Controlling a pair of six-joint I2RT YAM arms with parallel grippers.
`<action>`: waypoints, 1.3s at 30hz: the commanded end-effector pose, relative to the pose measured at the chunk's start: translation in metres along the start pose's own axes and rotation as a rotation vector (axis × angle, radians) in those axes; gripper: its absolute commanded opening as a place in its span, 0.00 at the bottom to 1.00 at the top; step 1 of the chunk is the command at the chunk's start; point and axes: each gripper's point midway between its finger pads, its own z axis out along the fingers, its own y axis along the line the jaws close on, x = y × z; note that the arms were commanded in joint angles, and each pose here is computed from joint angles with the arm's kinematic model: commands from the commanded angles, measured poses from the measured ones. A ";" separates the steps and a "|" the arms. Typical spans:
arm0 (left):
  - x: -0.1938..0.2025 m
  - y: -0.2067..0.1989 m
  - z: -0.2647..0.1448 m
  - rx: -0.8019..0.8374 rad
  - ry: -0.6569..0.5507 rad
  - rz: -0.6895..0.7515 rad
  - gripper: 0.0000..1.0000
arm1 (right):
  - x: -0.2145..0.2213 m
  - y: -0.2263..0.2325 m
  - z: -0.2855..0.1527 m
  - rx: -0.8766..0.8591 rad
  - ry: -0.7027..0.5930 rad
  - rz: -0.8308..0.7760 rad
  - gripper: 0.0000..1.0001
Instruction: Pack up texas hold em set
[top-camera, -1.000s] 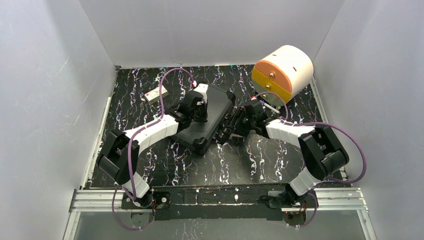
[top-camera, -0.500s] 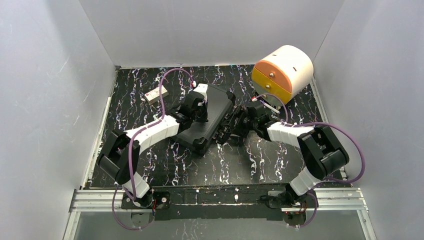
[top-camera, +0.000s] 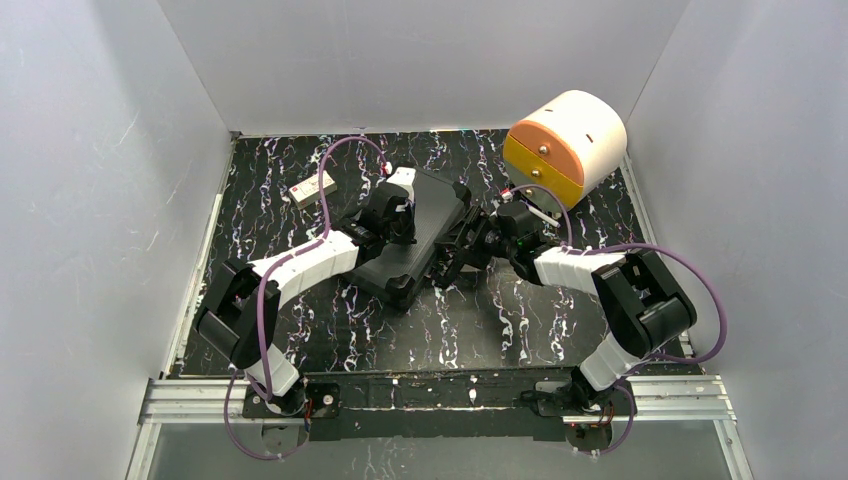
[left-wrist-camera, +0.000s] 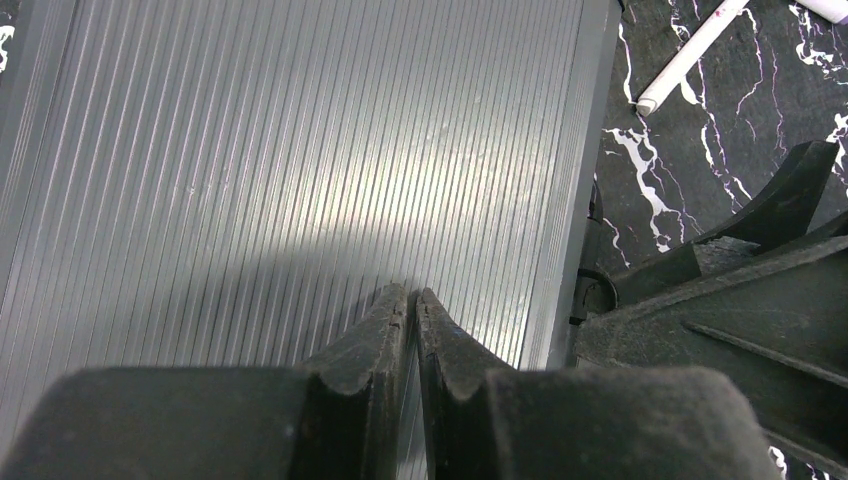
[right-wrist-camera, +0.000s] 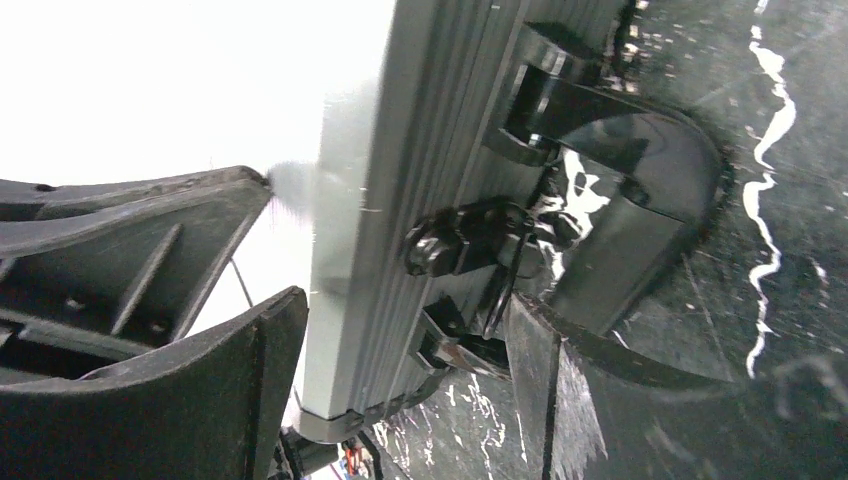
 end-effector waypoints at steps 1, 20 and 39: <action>0.096 0.034 -0.001 -0.119 0.313 0.055 0.08 | -0.007 0.025 -0.003 -0.125 -0.022 -0.033 0.79; 0.096 0.036 -0.001 -0.128 0.313 0.057 0.08 | -0.003 0.028 0.018 -0.114 0.073 0.009 0.46; 0.093 0.035 -0.001 -0.126 0.303 0.058 0.07 | -0.011 0.026 0.020 -0.003 0.085 -0.001 0.45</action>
